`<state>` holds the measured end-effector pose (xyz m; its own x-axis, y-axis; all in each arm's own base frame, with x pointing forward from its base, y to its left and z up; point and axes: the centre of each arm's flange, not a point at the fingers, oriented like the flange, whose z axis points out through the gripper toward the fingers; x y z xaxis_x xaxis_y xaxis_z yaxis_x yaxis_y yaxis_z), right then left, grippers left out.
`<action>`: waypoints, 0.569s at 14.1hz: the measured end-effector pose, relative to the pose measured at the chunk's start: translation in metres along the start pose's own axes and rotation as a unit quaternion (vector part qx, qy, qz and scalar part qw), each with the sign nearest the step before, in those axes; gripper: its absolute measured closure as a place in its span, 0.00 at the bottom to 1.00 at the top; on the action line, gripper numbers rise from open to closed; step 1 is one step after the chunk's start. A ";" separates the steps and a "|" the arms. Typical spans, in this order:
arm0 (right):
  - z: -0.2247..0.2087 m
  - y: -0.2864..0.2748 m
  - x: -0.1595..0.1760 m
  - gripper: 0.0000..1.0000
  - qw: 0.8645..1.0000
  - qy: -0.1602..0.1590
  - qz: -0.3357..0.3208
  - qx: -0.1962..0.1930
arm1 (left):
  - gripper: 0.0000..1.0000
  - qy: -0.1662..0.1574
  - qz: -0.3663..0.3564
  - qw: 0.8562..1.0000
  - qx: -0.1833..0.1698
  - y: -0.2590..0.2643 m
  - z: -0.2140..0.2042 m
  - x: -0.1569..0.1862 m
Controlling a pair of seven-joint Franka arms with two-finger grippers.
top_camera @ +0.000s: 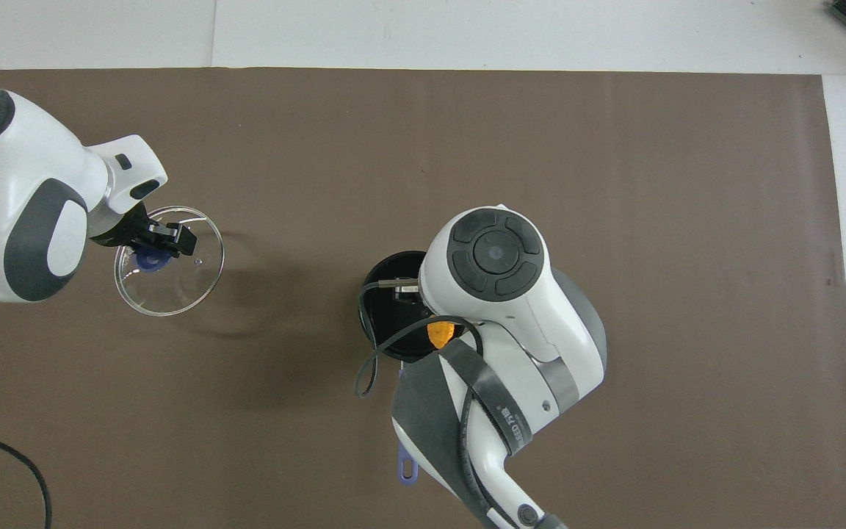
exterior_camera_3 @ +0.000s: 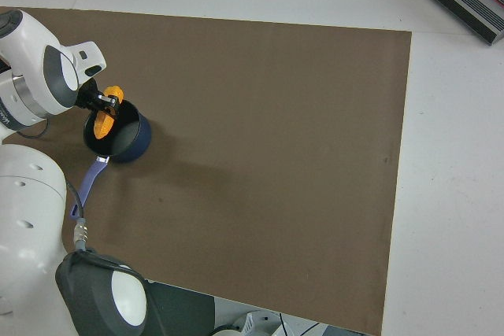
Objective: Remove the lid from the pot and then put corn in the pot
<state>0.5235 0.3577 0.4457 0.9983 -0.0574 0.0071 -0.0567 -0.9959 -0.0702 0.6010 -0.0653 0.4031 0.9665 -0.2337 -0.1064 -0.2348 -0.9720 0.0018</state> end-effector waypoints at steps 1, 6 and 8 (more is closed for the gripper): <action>0.006 -0.003 0.002 0.64 1.000 0.003 0.002 0.007 | 0.41 0.006 0.009 1.000 0.006 -0.010 0.014 -0.007; 0.058 -0.028 0.006 0.64 1.000 0.011 -0.003 0.022 | 0.41 0.032 0.040 0.998 0.036 -0.027 0.082 -0.035; 0.065 -0.030 0.007 0.64 1.000 0.010 -0.001 0.023 | 0.33 0.038 0.049 0.997 0.038 -0.032 0.080 -0.040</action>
<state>0.5325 0.3912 0.3832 0.9981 -0.0563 0.0269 -0.0528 -0.9918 -0.1159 0.5613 -0.0227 0.3278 0.9429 -0.3314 -0.0336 -0.3330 -0.9406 -0.0667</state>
